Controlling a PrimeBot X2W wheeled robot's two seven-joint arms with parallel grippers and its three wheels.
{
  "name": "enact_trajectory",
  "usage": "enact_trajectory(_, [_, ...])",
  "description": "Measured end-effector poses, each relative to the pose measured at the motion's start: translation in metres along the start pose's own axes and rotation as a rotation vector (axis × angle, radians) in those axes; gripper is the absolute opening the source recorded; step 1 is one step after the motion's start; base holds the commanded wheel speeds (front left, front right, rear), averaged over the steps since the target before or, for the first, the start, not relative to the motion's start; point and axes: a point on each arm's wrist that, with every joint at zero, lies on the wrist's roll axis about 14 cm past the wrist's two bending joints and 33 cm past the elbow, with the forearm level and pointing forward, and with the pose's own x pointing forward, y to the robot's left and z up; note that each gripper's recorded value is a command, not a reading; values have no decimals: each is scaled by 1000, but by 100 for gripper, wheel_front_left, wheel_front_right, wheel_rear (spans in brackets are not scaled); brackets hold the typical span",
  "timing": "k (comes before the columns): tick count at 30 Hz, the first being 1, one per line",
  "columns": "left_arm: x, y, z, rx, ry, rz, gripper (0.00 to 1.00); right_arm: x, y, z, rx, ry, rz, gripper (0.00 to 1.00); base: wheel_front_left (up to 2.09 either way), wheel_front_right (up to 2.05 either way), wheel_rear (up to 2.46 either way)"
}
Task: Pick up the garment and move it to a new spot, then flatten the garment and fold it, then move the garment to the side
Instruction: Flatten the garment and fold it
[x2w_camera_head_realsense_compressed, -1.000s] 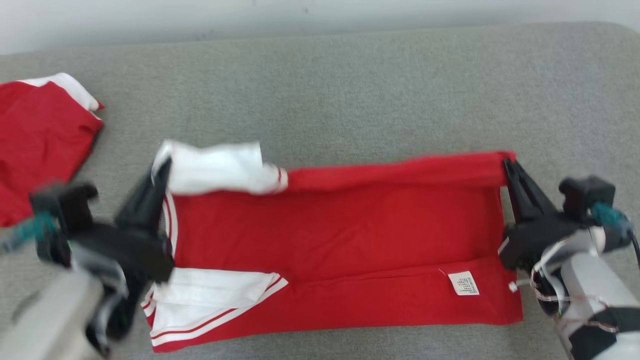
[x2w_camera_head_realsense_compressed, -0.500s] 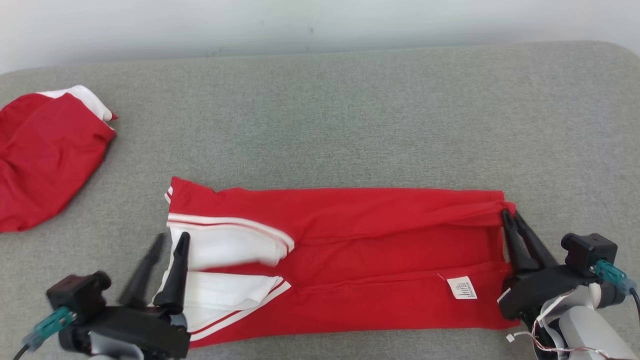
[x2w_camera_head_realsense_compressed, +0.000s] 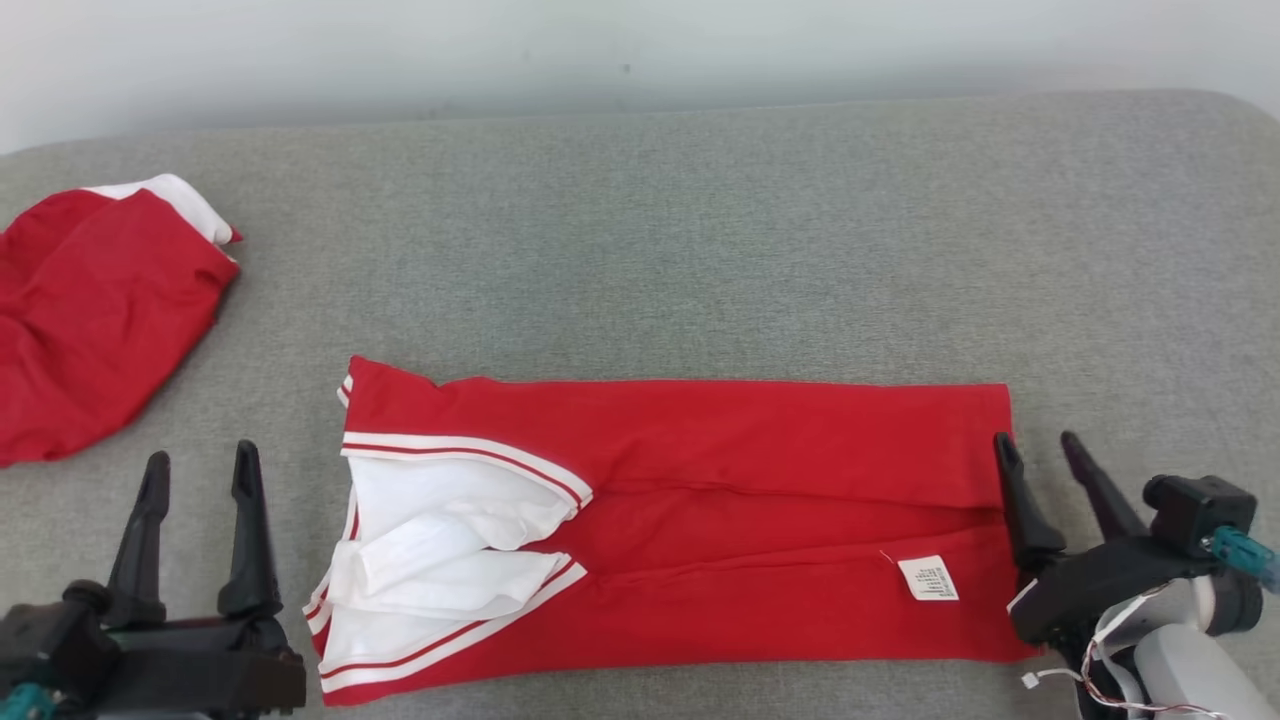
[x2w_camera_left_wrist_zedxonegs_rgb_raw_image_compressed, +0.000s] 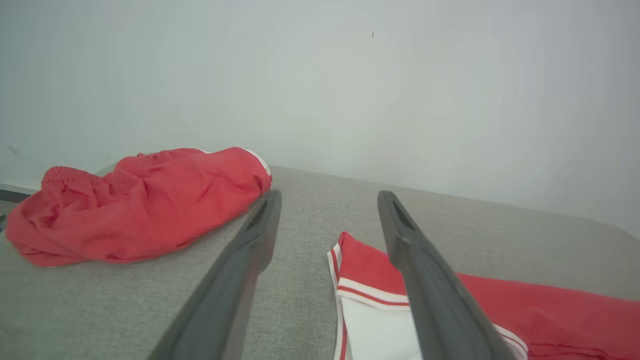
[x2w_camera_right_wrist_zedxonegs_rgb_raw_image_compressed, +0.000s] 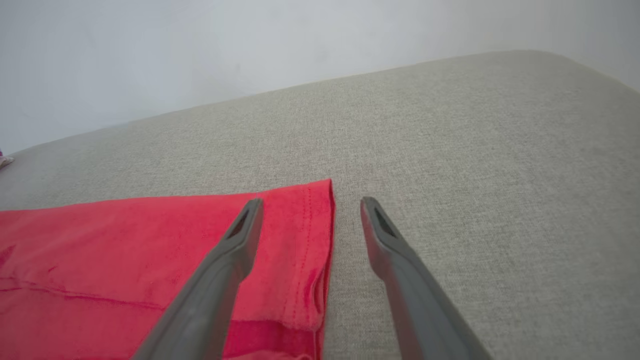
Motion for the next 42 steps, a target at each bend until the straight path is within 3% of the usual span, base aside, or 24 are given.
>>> enact_trajectory(15, [-25,16,-19,87,62,57,100,-3,17,-58,82,184,-12,100,0,0,0])
enact_trajectory(16, [-25,16,-19,88,62,58,100,-4,18,-60,86,189,-14,31,0,0,0])
enact_trajectory(17, [-26,16,-19,89,63,60,100,-4,18,-61,86,191,-15,2,0,0,0])
enact_trajectory(26, [-28,13,-11,98,43,50,100,-12,7,-56,108,155,-54,0,0,0,0])
enact_trajectory(36, [-36,6,-2,99,22,31,100,-29,-70,-4,7,64,-193,0,0,0,0])
enact_trajectory(42, [-36,3,0,96,15,24,100,-26,-65,17,-15,20,-165,0,0,0,0])
